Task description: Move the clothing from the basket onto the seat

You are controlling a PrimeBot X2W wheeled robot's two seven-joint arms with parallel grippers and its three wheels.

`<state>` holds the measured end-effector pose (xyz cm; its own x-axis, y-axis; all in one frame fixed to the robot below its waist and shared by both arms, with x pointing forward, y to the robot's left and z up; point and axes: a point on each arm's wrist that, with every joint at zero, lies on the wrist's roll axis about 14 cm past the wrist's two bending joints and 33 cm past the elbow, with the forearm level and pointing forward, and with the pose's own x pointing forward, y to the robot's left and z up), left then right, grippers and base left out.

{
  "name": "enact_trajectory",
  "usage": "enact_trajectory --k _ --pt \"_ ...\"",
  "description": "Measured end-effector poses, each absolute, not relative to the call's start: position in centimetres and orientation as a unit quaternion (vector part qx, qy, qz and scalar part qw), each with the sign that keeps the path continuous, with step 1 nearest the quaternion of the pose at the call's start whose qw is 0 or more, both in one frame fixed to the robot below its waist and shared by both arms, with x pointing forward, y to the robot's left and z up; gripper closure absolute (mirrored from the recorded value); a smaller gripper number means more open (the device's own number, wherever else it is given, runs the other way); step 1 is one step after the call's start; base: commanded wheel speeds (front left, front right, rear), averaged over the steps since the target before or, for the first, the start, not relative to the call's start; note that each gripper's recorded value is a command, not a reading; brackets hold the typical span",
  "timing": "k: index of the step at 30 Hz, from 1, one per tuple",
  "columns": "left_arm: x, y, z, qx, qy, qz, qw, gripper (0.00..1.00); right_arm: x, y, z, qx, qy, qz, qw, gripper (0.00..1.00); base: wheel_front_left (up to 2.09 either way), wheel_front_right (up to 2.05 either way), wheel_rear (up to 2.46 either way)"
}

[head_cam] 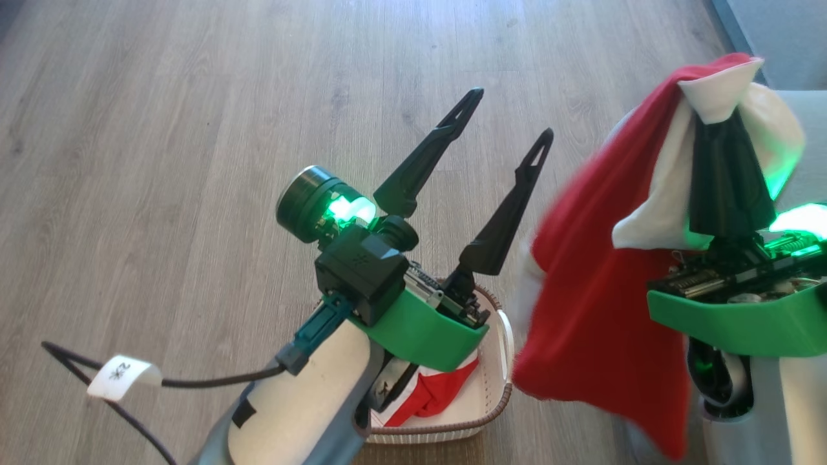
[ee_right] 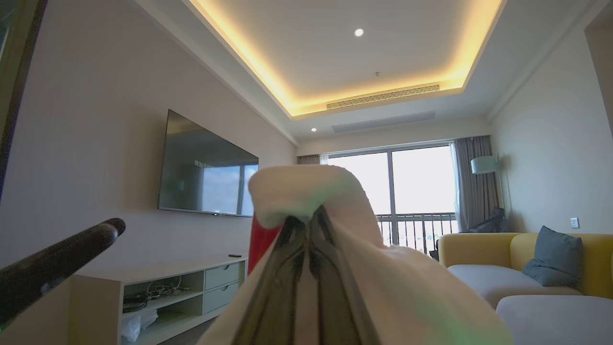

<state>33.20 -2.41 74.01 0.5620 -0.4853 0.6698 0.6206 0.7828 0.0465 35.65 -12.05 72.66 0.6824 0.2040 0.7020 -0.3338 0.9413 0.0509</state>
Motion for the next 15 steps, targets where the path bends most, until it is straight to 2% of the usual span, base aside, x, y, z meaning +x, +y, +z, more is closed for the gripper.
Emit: enact_trajectory --k 15 --pt "34.4 -1.5 71.9 -0.09 -0.316 -0.296 0.897 0.0 37.0 -13.1 73.3 0.081 -0.376 0.128 0.914 1.0 0.0 0.0 0.0"
